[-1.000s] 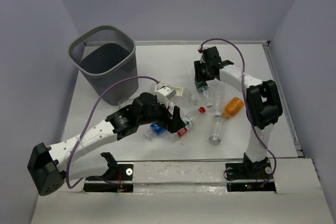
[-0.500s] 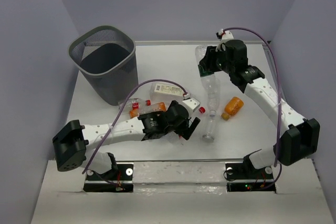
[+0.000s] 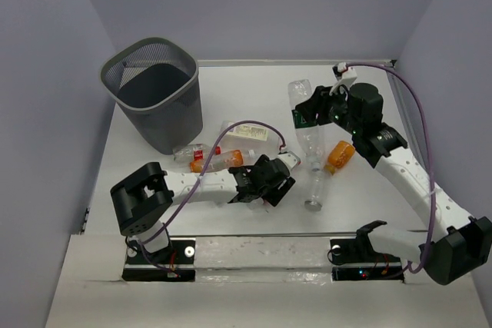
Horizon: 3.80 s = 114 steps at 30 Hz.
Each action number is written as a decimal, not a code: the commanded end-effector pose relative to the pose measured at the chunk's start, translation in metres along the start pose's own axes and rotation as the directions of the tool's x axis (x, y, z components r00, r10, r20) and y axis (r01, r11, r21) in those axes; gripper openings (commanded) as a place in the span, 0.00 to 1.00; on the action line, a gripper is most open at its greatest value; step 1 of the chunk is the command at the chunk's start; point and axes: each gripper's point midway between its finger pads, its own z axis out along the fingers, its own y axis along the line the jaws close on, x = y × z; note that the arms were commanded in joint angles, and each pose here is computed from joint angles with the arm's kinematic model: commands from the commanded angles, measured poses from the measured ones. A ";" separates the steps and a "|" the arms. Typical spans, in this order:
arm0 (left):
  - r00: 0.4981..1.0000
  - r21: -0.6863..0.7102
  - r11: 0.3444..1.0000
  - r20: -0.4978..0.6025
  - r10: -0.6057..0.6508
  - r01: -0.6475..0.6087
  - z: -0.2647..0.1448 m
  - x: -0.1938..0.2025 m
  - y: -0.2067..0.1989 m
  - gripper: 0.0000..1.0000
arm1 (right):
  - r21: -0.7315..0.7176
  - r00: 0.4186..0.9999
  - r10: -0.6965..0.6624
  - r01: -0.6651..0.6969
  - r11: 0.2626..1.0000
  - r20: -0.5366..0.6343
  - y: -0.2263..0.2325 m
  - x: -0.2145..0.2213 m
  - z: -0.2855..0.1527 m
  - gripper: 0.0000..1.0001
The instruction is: Put the plastic bottles in the bin
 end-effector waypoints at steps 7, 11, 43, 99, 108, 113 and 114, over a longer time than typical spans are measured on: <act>0.997 0.025 0.999 0.075 -0.024 0.023 -0.011 -0.035 -0.007 0.58 | -0.089 0.985 -0.011 0.027 0.996 0.174 0.031 -0.045 -0.042 0.37; 0.982 0.051 0.997 0.177 -0.070 0.062 -0.041 -0.066 -0.006 0.53 | -0.084 0.982 -0.020 0.036 0.996 0.187 0.034 -0.052 -0.052 0.37; 0.248 -0.167 0.557 0.966 -0.072 0.814 -0.385 -0.220 0.354 0.33 | -0.303 0.951 0.026 0.072 0.950 0.308 0.088 -0.109 -0.067 0.33; 0.650 0.207 0.726 0.335 -0.682 0.655 -0.191 -0.007 0.163 0.99 | -0.485 0.803 0.052 0.305 0.820 0.594 0.316 -0.175 0.132 0.97; 0.827 0.039 0.847 0.198 -0.526 0.530 -0.143 -0.022 0.115 0.99 | -0.264 0.969 -0.046 0.112 0.958 0.244 0.167 -0.029 0.032 0.98; 0.902 -0.039 0.905 0.110 -0.418 0.424 -0.116 -0.021 0.100 0.99 | -0.048 0.993 0.065 -0.060 0.997 0.096 0.086 0.046 -0.022 0.95; 0.911 -0.065 0.910 0.089 -0.404 0.410 -0.108 -0.020 0.101 0.99 | 0.016 0.993 0.082 -0.083 0.996 0.080 0.068 0.055 -0.042 0.93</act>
